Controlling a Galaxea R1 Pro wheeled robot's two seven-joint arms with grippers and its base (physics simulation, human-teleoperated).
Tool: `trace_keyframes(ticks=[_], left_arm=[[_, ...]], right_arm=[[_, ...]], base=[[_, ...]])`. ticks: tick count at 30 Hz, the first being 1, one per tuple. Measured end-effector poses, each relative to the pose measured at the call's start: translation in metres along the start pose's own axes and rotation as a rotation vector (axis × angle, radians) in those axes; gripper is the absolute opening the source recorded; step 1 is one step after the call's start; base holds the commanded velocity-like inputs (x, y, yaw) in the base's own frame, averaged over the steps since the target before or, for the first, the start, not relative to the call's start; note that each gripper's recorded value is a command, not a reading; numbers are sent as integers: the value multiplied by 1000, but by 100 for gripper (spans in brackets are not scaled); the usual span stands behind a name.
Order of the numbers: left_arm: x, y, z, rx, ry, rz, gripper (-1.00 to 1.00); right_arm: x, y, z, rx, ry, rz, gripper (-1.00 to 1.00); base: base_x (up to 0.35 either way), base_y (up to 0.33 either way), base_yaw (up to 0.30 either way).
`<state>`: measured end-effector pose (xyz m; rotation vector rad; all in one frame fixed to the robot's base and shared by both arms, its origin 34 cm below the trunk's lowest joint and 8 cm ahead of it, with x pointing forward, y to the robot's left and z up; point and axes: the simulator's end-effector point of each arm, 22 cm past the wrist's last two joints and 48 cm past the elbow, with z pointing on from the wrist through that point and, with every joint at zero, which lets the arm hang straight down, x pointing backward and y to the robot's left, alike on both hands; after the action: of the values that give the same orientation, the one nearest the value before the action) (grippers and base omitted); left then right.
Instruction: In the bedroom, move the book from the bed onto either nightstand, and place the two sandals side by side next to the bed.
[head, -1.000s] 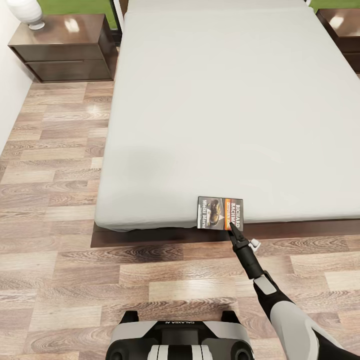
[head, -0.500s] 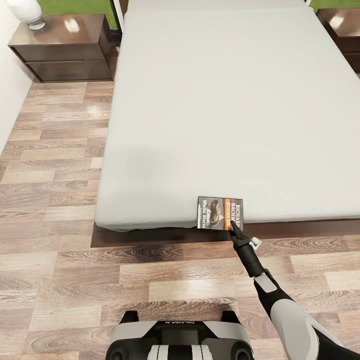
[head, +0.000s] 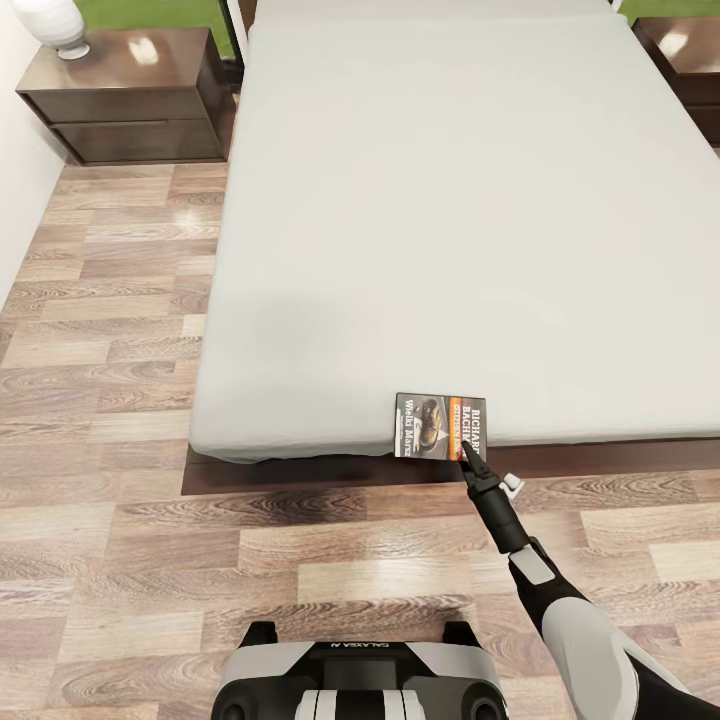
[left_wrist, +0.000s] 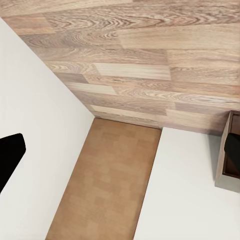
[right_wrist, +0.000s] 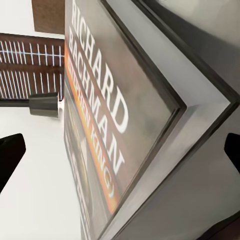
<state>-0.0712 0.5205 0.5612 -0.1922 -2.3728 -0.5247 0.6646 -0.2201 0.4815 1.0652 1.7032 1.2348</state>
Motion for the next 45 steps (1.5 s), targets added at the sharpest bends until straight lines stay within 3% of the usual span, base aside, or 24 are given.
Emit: trace_keyframes(ticks=[45], left_arm=[[0, 0, 0, 1, 0, 0, 100]], right_arm=[[-2, -10, 0, 47, -2, 7, 100]], base=[[0, 0, 0]])
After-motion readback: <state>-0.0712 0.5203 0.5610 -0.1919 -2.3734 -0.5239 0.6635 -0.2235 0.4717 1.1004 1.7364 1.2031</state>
